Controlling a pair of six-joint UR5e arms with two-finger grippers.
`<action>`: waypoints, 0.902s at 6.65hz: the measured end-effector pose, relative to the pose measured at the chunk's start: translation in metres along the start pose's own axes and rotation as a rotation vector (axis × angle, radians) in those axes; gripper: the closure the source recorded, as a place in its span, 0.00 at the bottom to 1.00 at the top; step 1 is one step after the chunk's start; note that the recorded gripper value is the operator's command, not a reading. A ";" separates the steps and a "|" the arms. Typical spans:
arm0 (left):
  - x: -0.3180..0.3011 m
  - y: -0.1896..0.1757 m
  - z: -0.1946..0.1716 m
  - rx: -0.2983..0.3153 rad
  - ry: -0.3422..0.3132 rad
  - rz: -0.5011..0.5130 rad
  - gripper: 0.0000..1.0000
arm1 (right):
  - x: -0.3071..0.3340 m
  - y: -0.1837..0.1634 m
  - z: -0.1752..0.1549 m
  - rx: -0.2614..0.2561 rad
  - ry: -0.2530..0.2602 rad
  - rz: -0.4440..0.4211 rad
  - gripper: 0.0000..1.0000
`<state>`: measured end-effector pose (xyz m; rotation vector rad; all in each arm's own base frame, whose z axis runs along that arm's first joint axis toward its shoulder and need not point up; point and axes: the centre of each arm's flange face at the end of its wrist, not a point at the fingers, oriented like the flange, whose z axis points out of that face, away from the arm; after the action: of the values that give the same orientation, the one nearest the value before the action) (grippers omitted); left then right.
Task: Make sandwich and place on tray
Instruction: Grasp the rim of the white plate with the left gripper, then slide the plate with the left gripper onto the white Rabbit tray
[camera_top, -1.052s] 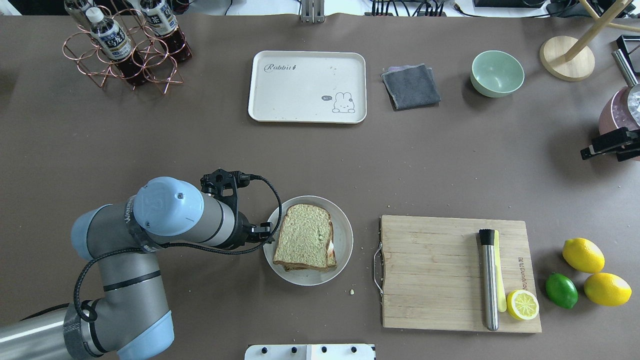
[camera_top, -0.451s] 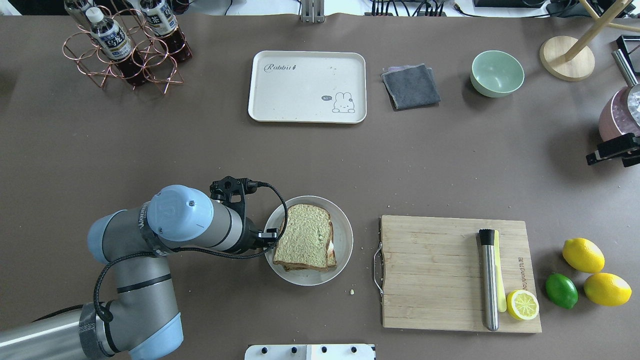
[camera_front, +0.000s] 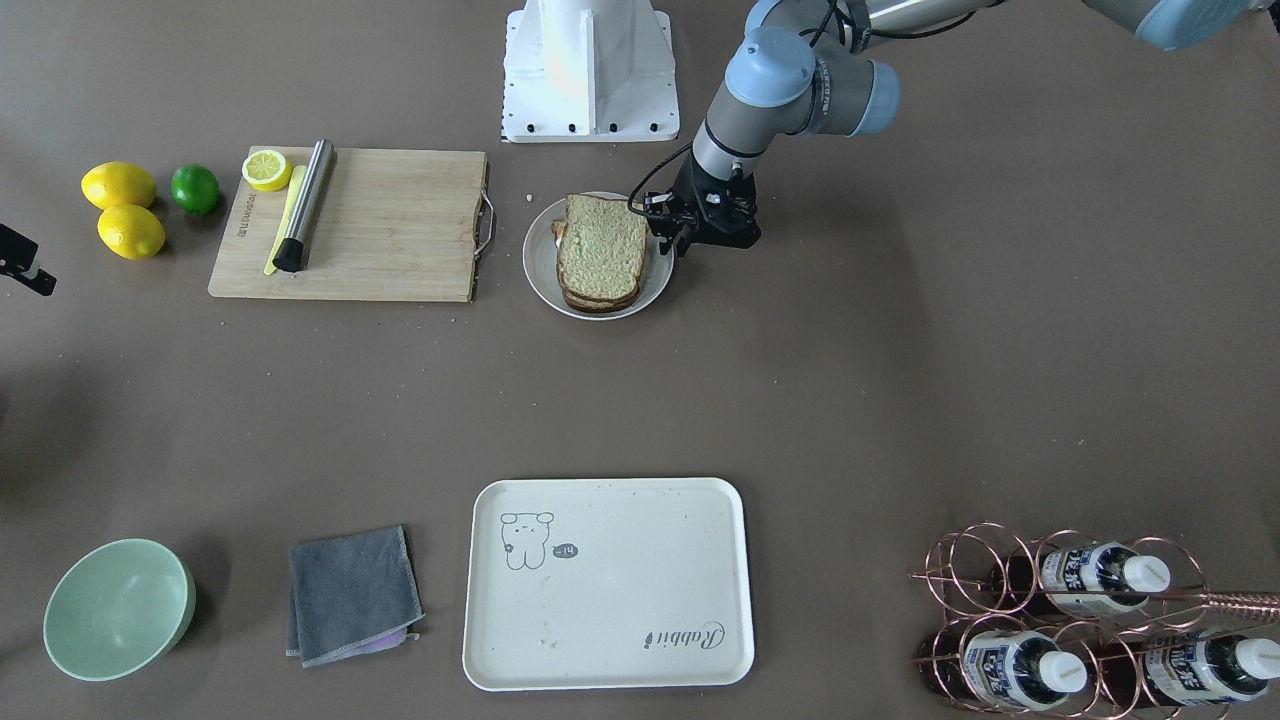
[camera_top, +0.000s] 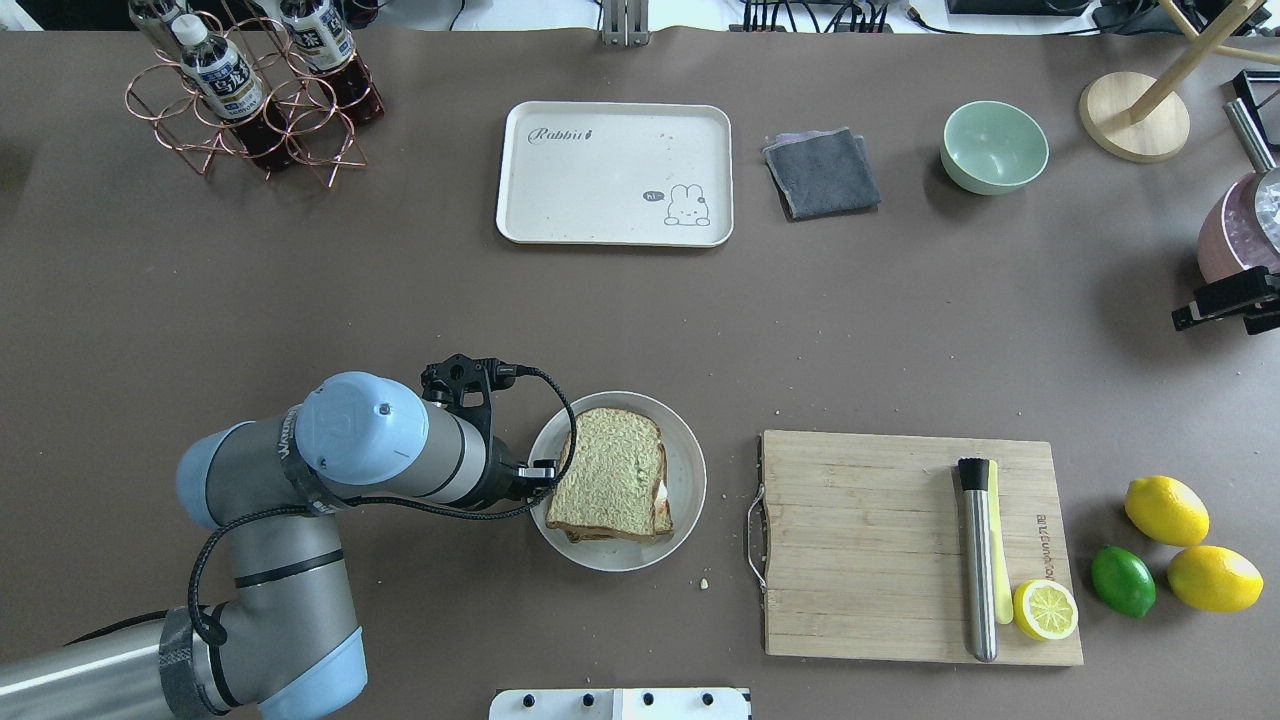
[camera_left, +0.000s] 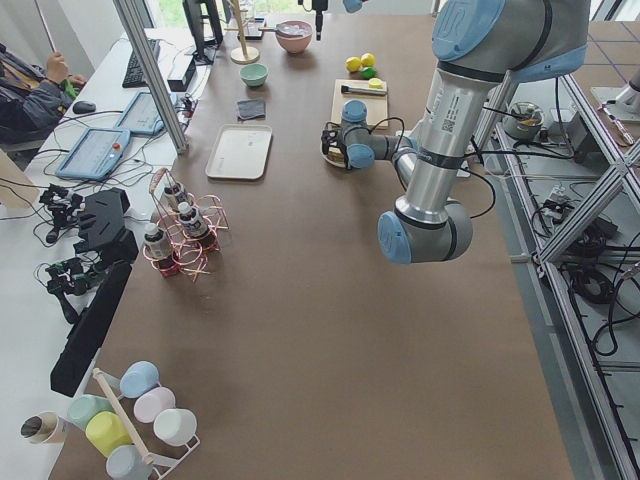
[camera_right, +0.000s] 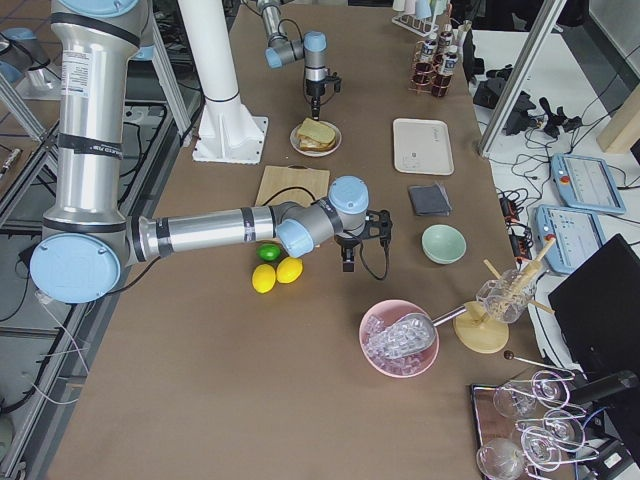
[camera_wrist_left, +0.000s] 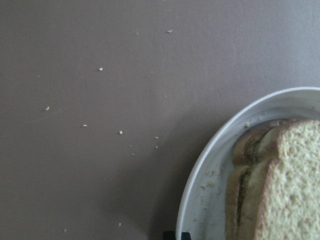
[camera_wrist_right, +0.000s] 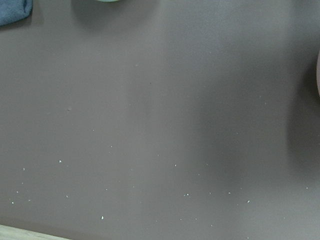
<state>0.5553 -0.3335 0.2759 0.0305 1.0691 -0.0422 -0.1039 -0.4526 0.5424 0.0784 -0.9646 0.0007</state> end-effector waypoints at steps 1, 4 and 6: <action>0.003 -0.008 -0.007 0.012 0.011 -0.009 1.00 | -0.001 -0.001 0.000 0.001 0.000 -0.002 0.00; 0.011 -0.107 -0.046 0.106 0.031 -0.082 1.00 | -0.002 -0.002 0.000 0.002 0.000 -0.002 0.00; 0.022 -0.218 -0.055 0.138 0.007 -0.171 1.00 | -0.001 -0.002 0.000 0.003 0.002 0.001 0.00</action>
<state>0.5070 -0.5495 0.2296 0.0640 1.0727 -0.2703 -0.1048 -0.4546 0.5411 0.0811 -0.9624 0.0031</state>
